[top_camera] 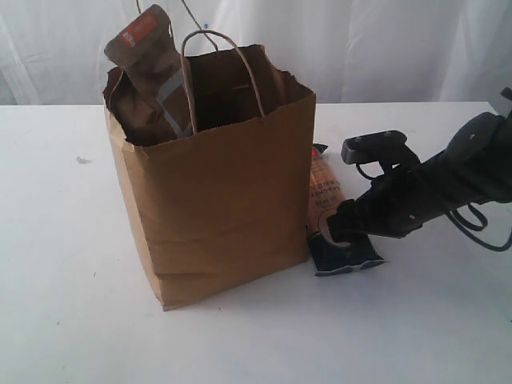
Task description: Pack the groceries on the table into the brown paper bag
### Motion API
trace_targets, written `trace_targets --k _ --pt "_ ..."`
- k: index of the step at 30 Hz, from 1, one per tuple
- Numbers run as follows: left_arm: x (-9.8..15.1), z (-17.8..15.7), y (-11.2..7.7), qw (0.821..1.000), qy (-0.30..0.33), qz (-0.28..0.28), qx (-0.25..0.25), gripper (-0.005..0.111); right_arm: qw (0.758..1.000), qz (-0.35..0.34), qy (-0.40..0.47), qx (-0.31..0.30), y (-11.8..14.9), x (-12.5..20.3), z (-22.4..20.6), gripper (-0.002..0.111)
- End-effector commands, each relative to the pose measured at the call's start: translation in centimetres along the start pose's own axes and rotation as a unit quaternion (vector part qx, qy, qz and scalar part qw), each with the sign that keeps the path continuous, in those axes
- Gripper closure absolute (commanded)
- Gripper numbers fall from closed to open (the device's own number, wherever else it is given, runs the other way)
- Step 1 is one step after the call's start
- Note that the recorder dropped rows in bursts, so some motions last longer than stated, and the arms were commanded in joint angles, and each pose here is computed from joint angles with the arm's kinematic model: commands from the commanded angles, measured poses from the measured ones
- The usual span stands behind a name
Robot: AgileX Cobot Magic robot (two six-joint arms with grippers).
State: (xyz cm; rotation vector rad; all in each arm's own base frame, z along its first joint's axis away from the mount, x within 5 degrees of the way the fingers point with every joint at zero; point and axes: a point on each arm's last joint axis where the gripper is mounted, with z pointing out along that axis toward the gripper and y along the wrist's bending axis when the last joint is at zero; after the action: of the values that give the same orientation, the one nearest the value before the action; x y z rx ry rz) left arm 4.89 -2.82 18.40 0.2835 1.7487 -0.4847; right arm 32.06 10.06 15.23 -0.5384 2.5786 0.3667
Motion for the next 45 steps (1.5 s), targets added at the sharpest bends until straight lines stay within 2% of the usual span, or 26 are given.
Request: trace_targets --k 1,8,10,12,16,22,28,36,38,41,45 --pt "0.1 0.0 0.0 1.0 0.0 -0.004 -0.001 0.107 1.0 -0.001 0.018 -0.013 -0.3 -0.2 1.0 0.045" --pt "0.1 0.0 0.0 1.0 0.0 -0.004 -0.001 0.107 0.997 -0.011 0.064 -0.03 -0.4 0.8 2.6 0.045" --pt "0.1 0.0 0.0 1.0 0.0 -0.004 -0.001 0.107 0.996 -0.031 0.078 -0.027 -0.6 1.1 2.8 0.05" --pt "0.1 0.0 0.0 1.0 0.0 -0.004 -0.001 0.107 0.994 -0.047 0.094 -0.022 -0.7 1.4 2.7 0.065" --pt "0.1 0.0 0.0 1.0 0.0 -0.004 -0.001 0.107 0.985 -0.079 0.151 0.001 -1.2 2.4 2.4 0.106" --pt "0.1 0.0 0.0 1.0 0.0 -0.004 -0.001 0.107 0.967 -0.062 0.243 0.05 -2.1 3.9 1.6 0.108" --pt "0.1 0.0 0.0 1.0 0.0 -0.004 -0.001 0.107 0.948 -0.044 0.313 0.041 -1.5 6.1 -0.5 0.108" --pt "0.1 0.0 0.0 1.0 0.0 -0.003 -0.001 0.107 0.957 -0.023 0.282 0.061 -0.1 8.7 -4.9 0.108" --pt "0.1 0.0 0.0 1.0 0.0 -0.003 -0.001 0.107 0.96 -0.023 0.273 0.063 0.2 9.1 -5.8 0.106" --pt "0.1 0.0 0.0 1.0 0.0 -0.003 -0.001 0.107 0.963 -0.025 0.261 0.065 0.4 9.3 -6.6 0.087" --pt "0.1 0.0 0.0 1.0 0.0 -0.003 -0.001 0.107 0.966 -0.023 0.248 0.065 0.6 9.2 -7.2 0.039"
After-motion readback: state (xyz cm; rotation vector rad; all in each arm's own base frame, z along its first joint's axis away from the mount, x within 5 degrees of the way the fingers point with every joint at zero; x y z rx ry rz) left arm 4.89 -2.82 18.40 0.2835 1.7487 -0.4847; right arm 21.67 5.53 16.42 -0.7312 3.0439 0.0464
